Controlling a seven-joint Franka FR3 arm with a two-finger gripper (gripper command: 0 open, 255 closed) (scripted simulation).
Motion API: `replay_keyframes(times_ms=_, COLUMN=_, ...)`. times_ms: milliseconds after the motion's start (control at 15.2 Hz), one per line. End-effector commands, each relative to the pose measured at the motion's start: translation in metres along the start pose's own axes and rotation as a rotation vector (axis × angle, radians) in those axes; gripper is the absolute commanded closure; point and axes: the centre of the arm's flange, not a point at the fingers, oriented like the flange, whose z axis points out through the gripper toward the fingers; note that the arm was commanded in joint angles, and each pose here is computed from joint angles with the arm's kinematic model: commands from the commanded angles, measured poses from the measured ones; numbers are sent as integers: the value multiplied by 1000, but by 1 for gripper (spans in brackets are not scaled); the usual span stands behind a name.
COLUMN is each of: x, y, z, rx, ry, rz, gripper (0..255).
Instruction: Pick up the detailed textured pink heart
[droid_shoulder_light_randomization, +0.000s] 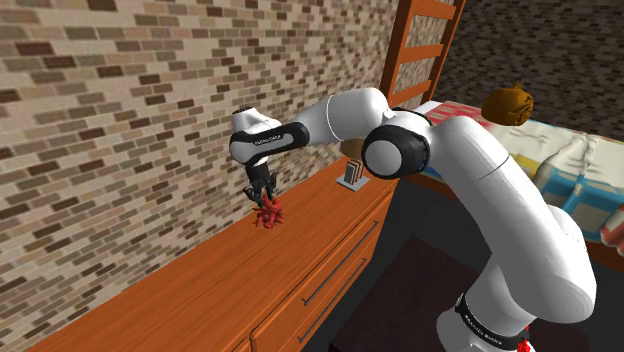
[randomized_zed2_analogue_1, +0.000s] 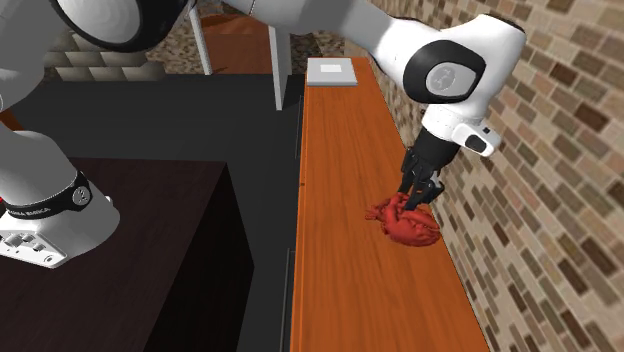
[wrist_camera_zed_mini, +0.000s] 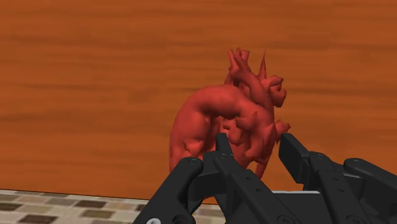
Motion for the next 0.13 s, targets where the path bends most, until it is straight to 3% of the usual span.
replay_keyframes(times_ms=0, x=-1, y=1, z=-6, rx=0, ry=1, rz=0, gripper=255)
replay_keyframes(times_ms=66, x=-1, y=1, z=-6, rx=0, ry=1, rz=0, gripper=255)
